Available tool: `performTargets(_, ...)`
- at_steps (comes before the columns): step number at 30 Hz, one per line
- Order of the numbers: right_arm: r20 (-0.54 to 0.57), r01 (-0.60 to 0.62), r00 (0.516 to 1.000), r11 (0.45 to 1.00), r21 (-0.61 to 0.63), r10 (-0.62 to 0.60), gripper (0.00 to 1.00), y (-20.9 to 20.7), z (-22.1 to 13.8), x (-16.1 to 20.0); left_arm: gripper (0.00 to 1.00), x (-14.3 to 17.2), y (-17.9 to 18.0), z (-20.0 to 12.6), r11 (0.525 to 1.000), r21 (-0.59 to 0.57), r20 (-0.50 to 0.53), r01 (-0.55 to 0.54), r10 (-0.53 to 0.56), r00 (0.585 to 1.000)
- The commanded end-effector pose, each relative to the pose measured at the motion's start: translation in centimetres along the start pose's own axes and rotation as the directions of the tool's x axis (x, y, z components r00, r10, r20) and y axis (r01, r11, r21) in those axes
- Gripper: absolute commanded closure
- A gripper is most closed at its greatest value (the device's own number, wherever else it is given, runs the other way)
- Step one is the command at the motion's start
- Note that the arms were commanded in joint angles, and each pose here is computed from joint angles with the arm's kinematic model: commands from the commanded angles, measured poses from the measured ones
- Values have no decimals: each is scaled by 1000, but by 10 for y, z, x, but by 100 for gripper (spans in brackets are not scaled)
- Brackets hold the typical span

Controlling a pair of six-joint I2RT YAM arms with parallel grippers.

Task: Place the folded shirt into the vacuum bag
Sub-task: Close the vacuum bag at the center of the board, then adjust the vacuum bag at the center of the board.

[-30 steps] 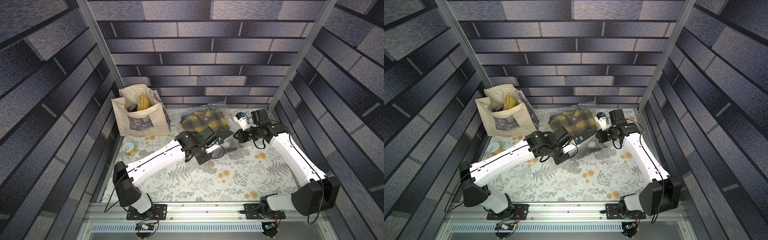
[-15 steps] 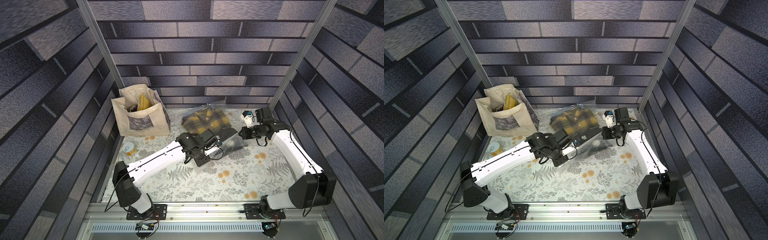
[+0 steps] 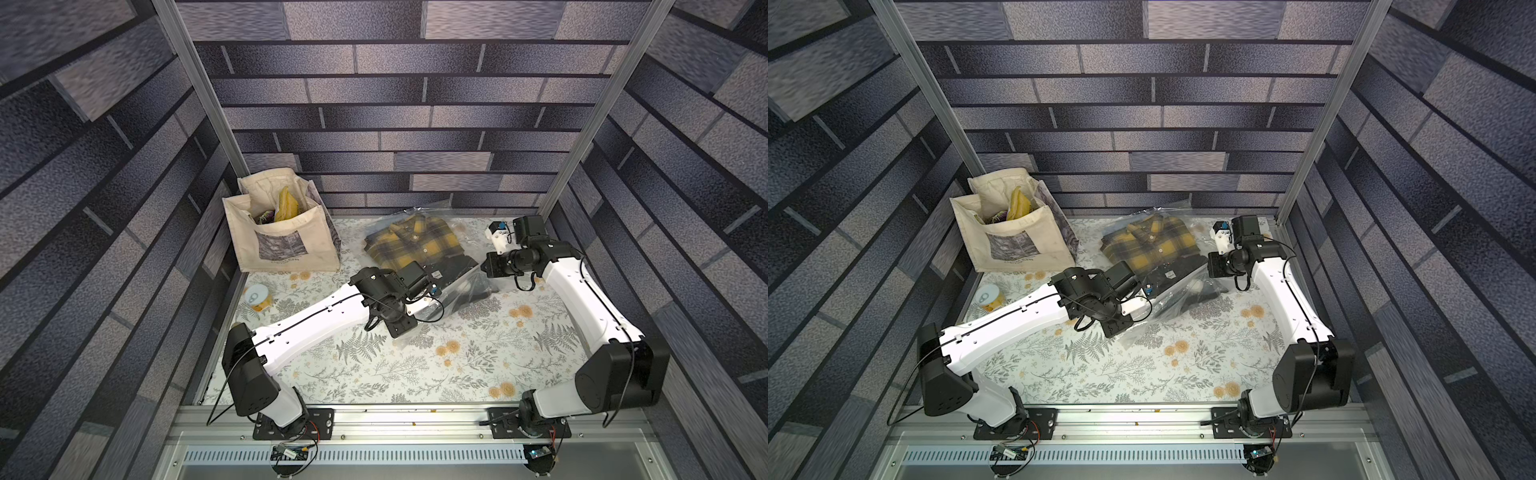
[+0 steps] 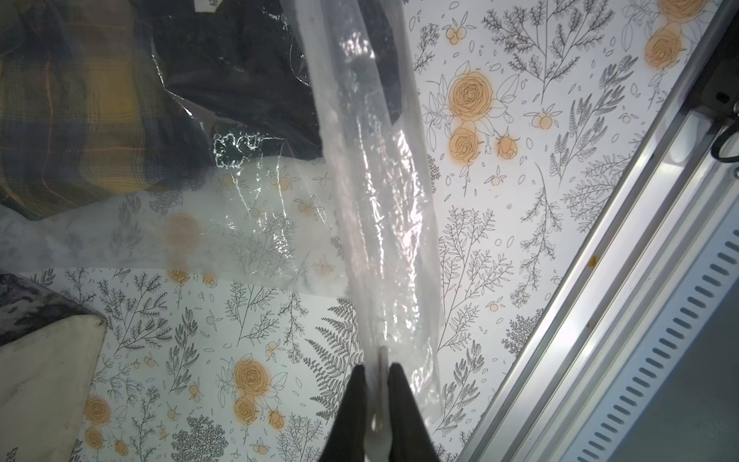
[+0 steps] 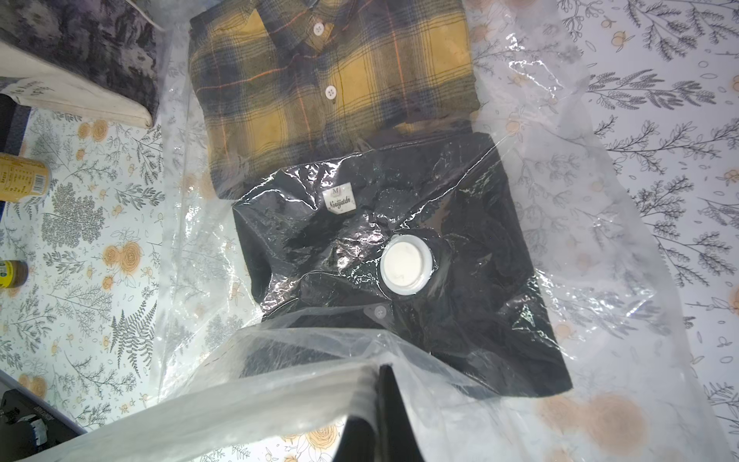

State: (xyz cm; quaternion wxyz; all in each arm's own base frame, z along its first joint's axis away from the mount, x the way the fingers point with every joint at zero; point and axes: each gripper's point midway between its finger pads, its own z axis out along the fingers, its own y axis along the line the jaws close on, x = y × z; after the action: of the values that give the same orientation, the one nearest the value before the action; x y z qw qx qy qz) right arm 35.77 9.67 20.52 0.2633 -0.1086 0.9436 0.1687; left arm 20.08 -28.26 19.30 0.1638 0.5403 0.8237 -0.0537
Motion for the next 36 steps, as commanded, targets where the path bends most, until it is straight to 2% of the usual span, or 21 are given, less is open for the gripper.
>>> performTargets(1,167,-12,986,997,71,0,85,-20,-22,-48,94,82,-14,-14,997,68,-297,25,-4,955)
performTargets(3,120,52,992,998,-46,-46,70,16,-23,-37,93,73,-10,-11,997,67,-269,39,-20,963)
performTargets(6,187,57,982,977,-204,-19,50,56,-51,-39,85,51,-17,-13,990,124,-179,68,-45,983)
performTargets(7,209,55,978,972,-229,-7,45,63,-61,-41,77,41,-22,-18,985,158,-122,75,-56,991)
performTargets(9,226,40,974,973,-229,14,42,66,-73,-45,69,22,-25,-32,975,205,-6,86,-87,996)
performTargets(12,183,-42,981,992,-121,63,42,45,-66,-41,51,-2,-14,-52,963,239,140,122,-159,977)
performTargets(14,92,-120,988,992,-30,122,46,23,-44,-25,42,-12,-3,-54,960,238,194,147,-195,961)
performTargets(16,-23,-186,982,980,74,188,53,9,-5,8,41,-24,9,-44,954,236,214,183,-235,948)
performTargets(18,-100,-215,968,965,151,231,54,6,34,41,41,-38,21,-24,944,226,214,240,-288,933)
performTargets(22,-149,-314,920,910,269,362,56,-11,95,82,40,-59,52,18,911,185,226,369,-404,886)
performTargets(25,-230,-299,898,904,306,375,57,-4,132,101,40,-57,75,34,893,111,226,435,-449,864)
performTargets(28,-303,-277,881,916,291,362,58,17,162,117,38,-47,91,37,877,59,244,477,-476,845)
performTargets(36,-367,-243,877,945,219,311,58,81,199,131,33,-9,127,17,812,4,341,584,-550,763)
